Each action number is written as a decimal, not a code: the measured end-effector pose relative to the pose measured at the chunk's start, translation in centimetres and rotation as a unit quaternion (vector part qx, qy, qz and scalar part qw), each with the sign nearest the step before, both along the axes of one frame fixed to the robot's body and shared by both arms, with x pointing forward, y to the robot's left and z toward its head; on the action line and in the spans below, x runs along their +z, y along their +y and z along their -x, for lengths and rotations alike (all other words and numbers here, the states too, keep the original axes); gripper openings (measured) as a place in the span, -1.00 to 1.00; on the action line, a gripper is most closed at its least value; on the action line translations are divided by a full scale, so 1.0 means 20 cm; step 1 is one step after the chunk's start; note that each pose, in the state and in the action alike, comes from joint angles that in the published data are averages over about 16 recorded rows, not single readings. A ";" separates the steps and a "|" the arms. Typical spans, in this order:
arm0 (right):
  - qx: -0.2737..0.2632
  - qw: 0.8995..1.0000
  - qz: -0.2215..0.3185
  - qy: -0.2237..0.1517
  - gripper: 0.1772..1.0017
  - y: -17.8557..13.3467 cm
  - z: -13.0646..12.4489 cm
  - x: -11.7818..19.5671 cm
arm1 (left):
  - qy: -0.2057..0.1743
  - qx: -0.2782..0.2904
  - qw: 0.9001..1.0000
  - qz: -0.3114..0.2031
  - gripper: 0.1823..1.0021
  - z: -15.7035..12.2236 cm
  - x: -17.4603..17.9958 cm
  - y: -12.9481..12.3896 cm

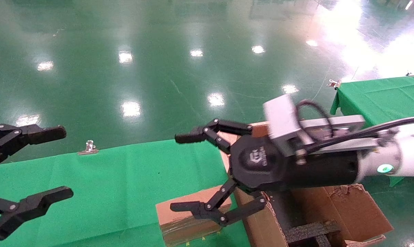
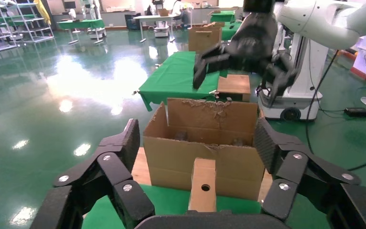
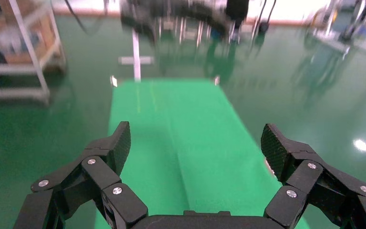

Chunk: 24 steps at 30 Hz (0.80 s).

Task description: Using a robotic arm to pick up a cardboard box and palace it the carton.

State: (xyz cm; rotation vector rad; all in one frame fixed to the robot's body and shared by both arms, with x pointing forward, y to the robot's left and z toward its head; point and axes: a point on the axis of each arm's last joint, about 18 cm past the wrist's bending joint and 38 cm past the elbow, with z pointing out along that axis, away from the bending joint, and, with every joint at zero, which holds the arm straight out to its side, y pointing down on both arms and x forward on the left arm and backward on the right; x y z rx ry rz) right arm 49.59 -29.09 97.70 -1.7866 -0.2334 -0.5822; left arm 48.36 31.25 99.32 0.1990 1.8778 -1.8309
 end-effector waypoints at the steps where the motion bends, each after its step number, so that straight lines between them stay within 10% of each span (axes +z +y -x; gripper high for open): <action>1: -0.004 1.000 0.014 0.001 1.00 0.01 -0.02 -0.01 | 0.000 0.000 1.000 0.000 0.76 0.00 0.00 0.00; 24: -0.078 0.946 0.314 -0.005 1.00 0.21 -0.45 -0.24 | 0.000 0.000 1.000 0.000 -0.45 0.00 0.00 0.00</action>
